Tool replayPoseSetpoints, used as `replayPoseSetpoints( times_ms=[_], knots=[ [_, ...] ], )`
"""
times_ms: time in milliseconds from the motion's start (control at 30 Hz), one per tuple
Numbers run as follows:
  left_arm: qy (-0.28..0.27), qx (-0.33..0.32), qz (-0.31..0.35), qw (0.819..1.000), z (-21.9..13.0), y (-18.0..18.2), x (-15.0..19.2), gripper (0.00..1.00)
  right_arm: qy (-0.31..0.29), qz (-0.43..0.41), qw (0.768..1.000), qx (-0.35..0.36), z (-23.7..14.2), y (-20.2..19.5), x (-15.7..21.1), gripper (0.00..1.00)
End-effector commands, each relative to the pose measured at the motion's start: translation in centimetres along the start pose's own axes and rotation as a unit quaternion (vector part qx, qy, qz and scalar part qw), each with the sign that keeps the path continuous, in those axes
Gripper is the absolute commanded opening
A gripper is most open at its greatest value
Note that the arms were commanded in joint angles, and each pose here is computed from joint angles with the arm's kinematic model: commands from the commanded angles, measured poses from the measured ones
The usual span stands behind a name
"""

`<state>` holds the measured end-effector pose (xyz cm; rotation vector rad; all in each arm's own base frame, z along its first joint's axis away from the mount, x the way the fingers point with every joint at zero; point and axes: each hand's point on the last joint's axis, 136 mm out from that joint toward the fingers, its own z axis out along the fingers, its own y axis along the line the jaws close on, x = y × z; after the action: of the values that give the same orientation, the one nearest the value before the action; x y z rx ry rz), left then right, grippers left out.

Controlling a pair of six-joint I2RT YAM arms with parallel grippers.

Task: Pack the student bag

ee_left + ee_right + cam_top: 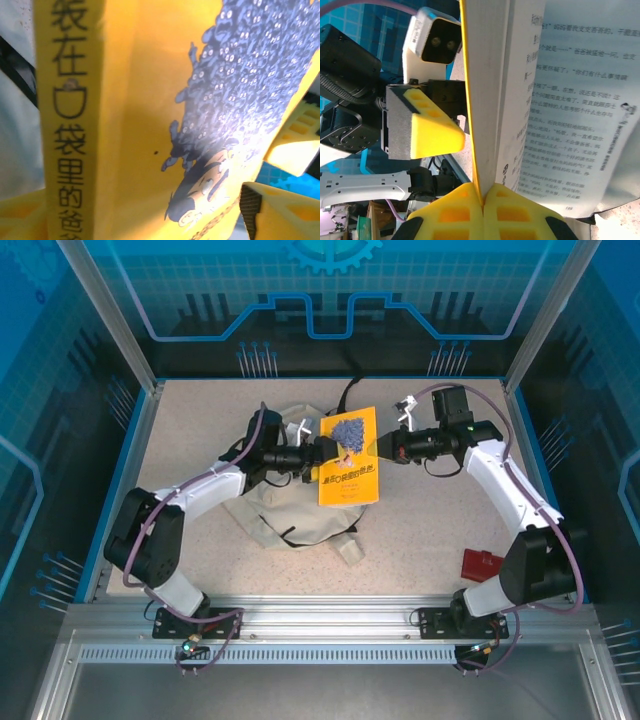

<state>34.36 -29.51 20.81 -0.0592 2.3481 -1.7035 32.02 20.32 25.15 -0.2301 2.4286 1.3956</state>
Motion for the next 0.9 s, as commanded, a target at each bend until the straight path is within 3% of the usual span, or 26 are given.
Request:
replayPoseSetpoints(
  times_ms=[0, 267, 333, 400, 500, 567, 700, 867],
  knots=[
    [-0.006, 0.039, 0.033, 0.999, -1.1, -2.7, -0.3, 0.69, -0.002, -0.028, 0.999, -0.032, -0.1, 2.1, -0.9, 0.0],
    [-0.019, 0.048, 0.042, 0.998, -2.0, -3.3, -0.6, 0.42, -0.002, -0.007, 1.0, -0.007, 0.2, 0.1, -1.2, 0.0],
    [-0.024, 0.049, 0.039, 0.998, -2.2, -3.3, -0.8, 0.3, -0.001, -0.001, 1.0, -0.002, 0.3, -0.3, -1.3, 0.0],
    [-0.033, 0.049, 0.031, 0.998, -2.5, -3.4, -1.1, 0.2, -0.002, 0.007, 1.0, 0.015, 0.2, -0.9, -1.3, 0.18],
    [-0.054, 0.038, 0.023, 0.998, -3.2, -3.2, -1.7, 0.13, -0.024, 0.022, 0.998, 0.053, -0.5, -2.0, -1.4, 0.59],
    [-0.073, 0.029, 0.017, 0.997, -4.0, -3.1, -2.3, 0.08, -0.048, 0.032, 0.996, 0.075, -1.2, -2.6, -1.6, 0.74],
    [-0.13, 0.011, 0.007, 0.991, -5.9, -3.1, -4.0, 0.07, -0.095, 0.053, 0.992, 0.07, -2.0, -2.6, -1.3, 0.89],
    [-0.212, -0.012, 0.007, 0.977, -8.2, -4.1, -6.2, 0.07, -0.121, 0.063, 0.99, 0.017, -0.7, -0.4, -0.2, 0.96]
  ],
)
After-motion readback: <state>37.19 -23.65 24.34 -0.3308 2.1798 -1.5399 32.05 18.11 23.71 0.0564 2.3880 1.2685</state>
